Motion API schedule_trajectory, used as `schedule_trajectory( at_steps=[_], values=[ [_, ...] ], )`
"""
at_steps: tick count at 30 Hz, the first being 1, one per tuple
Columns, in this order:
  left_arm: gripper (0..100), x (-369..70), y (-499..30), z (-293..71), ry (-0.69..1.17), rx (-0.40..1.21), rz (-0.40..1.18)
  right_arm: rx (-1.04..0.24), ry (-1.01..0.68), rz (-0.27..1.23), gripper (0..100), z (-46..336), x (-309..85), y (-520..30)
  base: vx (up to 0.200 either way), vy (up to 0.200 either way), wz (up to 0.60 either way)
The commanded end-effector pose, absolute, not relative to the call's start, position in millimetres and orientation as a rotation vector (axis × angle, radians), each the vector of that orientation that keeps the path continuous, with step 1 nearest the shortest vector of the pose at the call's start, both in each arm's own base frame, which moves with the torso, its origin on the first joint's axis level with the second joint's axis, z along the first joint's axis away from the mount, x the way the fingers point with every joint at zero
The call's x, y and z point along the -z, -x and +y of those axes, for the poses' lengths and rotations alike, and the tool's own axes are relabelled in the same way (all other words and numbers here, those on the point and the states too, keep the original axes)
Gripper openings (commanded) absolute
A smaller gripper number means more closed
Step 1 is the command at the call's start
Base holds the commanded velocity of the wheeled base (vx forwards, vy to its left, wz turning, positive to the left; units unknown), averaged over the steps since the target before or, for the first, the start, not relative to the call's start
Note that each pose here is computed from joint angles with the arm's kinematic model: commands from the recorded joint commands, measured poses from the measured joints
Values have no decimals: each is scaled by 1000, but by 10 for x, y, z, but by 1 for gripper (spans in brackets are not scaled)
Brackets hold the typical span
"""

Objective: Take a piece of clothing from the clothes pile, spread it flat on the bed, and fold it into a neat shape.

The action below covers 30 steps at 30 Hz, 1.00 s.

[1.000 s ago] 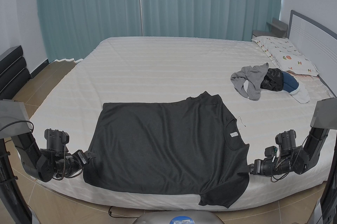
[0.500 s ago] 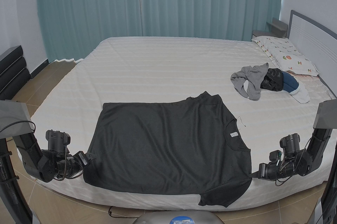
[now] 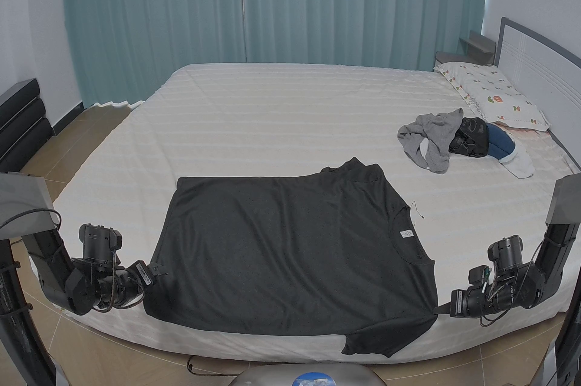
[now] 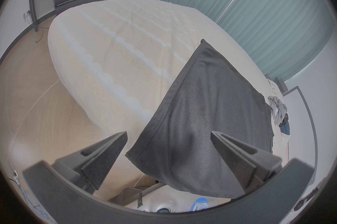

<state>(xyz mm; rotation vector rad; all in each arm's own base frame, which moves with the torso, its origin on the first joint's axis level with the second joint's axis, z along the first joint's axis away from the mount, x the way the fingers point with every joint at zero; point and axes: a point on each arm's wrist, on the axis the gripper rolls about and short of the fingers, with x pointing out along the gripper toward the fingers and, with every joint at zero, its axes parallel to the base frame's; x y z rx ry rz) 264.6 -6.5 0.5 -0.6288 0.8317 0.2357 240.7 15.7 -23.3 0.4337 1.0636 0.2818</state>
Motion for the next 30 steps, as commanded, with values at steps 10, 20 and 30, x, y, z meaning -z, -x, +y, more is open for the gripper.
schedule_trajectory(
  at_steps=[10, 20, 30],
  values=[
    [100, 5, -2666, -52, 650, -246, 829, -302, -697, 937, 100, 114, -84, -2695, 0, 20, 0],
    [100, -6, -2709, -40, 675, -257, 813, -274, -844, 846, 100, 114, -160, -2842, 0, 200, 0],
    [100, -19, -2712, -48, 685, -257, 802, -284, -927, 743, 100, 117, -165, -2944, 0, 80, 0]
  ],
)
